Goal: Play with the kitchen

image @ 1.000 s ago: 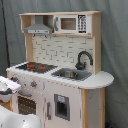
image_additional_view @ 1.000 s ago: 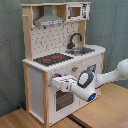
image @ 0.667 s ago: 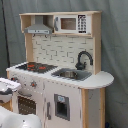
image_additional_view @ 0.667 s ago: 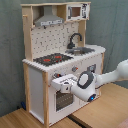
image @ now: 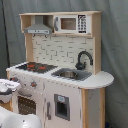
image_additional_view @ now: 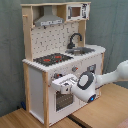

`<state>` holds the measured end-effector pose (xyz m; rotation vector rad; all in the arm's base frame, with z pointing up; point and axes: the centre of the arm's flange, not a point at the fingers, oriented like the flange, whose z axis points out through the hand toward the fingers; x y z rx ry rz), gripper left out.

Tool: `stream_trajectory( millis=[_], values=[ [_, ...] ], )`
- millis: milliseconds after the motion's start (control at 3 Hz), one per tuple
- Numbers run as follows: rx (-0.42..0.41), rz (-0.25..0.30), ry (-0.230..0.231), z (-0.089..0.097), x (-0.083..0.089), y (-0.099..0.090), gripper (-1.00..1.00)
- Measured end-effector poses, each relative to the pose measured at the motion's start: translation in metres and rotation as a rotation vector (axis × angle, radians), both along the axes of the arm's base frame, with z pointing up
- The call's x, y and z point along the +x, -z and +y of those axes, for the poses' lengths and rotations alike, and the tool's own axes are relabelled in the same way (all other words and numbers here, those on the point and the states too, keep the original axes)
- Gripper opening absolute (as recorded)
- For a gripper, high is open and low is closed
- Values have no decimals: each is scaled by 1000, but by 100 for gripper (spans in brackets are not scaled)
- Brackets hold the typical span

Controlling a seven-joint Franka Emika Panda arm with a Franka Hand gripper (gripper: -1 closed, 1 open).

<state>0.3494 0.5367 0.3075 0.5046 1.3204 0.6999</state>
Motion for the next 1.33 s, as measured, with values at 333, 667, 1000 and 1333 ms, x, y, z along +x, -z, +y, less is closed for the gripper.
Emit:
stream_trajectory(
  millis=[333, 667, 1000, 1333],
  values=[
    [31, -12, -35, 11, -22, -25, 100],
    [39, -20, -35, 4, -38, -33, 100],
    [1, -35, -16, -10, -48, -39, 100],
    [62, -8, 21, -22, -54, -43, 100]
  ],
)
